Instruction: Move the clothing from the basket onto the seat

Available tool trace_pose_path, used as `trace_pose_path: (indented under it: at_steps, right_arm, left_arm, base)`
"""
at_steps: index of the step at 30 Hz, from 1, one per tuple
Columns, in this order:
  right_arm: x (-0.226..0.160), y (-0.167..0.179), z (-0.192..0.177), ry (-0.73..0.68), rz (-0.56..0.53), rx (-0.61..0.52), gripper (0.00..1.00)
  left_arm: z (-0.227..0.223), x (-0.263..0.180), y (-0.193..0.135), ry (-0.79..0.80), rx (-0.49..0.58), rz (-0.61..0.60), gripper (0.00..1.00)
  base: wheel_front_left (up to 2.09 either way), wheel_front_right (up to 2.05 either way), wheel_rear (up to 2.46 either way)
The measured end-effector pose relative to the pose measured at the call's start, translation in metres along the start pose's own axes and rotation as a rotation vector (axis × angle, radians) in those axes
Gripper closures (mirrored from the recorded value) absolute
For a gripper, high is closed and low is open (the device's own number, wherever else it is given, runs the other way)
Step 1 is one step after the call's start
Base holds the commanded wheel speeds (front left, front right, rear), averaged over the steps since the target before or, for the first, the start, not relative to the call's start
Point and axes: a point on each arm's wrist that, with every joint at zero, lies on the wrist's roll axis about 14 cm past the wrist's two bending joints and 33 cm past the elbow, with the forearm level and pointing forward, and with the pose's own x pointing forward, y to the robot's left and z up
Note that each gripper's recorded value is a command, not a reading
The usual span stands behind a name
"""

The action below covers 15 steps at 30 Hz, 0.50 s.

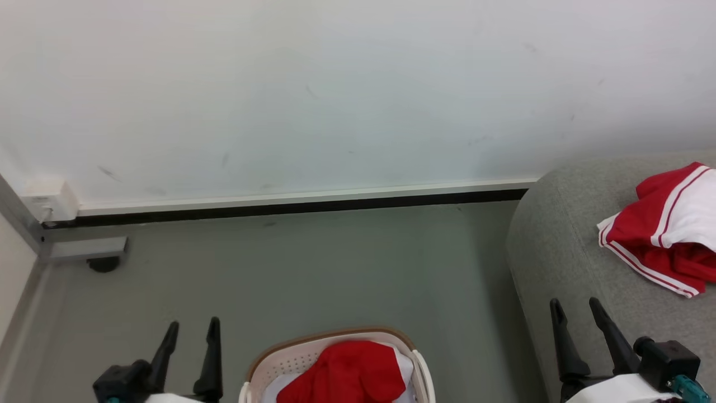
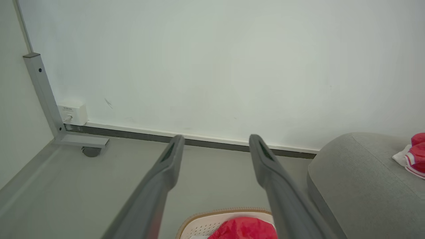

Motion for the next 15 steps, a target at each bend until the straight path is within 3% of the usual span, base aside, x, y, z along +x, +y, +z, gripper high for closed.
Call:
trace_pose_path:
  at_steps: [13,15]
  right_arm:
    - [0.019,-0.029,0.002,-0.011,-0.074,-0.042,0.00]
    - [0.026,-0.038,0.000,-0.012,-0.096,-0.051,0.00]
  left_arm:
    - [-0.051,0.049,-0.038,0.150,0.014,-0.174,0.00]
    - [-0.077,0.058,-0.044,0.225,0.022,-0.222,0.00]
  base:
    - [0.00,0.00,0.00]
    - [0.00,0.00,0.00]
